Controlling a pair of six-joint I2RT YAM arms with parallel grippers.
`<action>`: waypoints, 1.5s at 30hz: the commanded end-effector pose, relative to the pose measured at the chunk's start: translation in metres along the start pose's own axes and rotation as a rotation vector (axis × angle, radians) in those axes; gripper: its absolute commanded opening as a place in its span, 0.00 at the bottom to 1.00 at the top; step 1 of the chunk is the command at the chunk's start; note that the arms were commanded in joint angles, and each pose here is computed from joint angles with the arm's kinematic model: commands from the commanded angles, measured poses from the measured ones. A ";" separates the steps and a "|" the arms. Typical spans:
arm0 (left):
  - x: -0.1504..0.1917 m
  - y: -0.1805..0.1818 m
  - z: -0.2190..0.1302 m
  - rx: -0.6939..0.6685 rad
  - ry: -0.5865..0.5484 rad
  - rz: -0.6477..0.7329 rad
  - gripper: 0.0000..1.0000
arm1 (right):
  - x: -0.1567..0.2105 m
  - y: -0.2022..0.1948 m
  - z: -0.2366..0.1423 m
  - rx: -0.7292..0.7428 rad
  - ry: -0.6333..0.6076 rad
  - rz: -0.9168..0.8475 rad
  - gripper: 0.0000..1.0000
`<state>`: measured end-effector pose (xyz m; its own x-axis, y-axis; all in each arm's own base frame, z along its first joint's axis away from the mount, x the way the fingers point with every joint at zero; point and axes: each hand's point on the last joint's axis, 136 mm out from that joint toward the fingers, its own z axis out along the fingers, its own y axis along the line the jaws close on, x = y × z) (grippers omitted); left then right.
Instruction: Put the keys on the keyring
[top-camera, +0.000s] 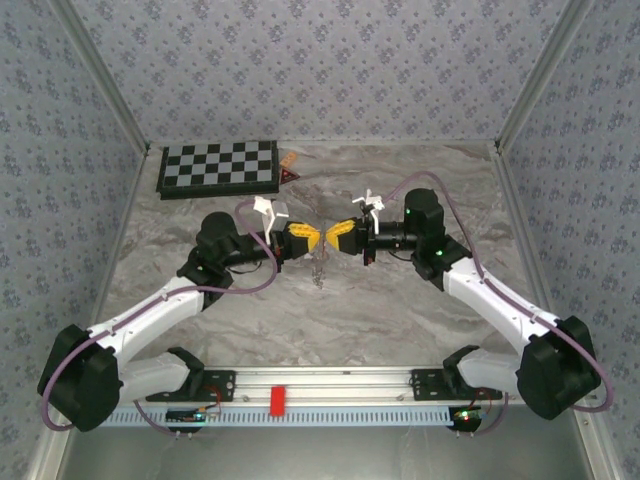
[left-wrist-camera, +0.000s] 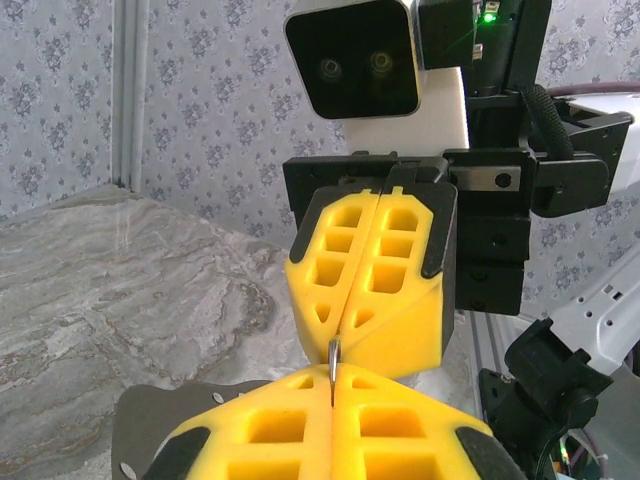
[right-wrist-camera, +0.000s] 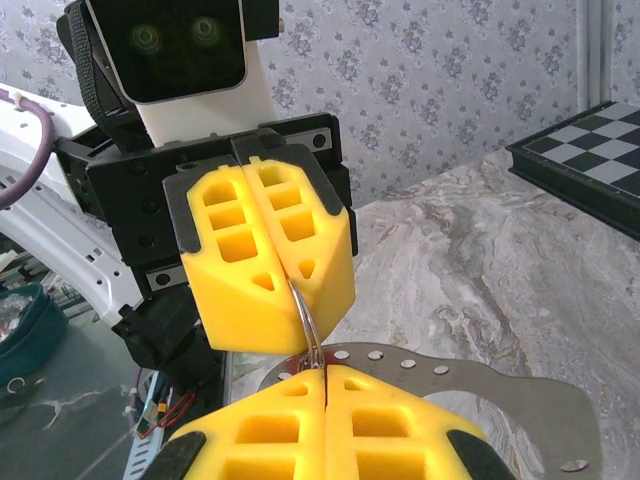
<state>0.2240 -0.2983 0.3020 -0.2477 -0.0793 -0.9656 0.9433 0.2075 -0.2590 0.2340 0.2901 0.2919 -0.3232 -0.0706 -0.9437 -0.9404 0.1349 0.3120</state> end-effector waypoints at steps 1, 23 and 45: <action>-0.035 -0.019 -0.004 0.042 -0.107 0.079 0.00 | 0.008 0.001 0.003 -0.023 0.032 0.014 0.00; -0.034 -0.013 0.003 0.014 -0.136 0.051 0.00 | -0.008 -0.015 -0.013 0.114 -0.099 -0.017 0.19; -0.037 -0.007 0.003 -0.020 -0.156 0.040 0.00 | -0.043 0.001 -0.021 0.019 -0.307 -0.019 0.34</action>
<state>0.2291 -0.2997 0.3211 -0.2225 -0.1776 -0.9586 0.9340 0.2431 -0.2619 0.2489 0.2730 0.3259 -0.2700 0.1918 -0.9436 -0.9349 0.1823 0.3045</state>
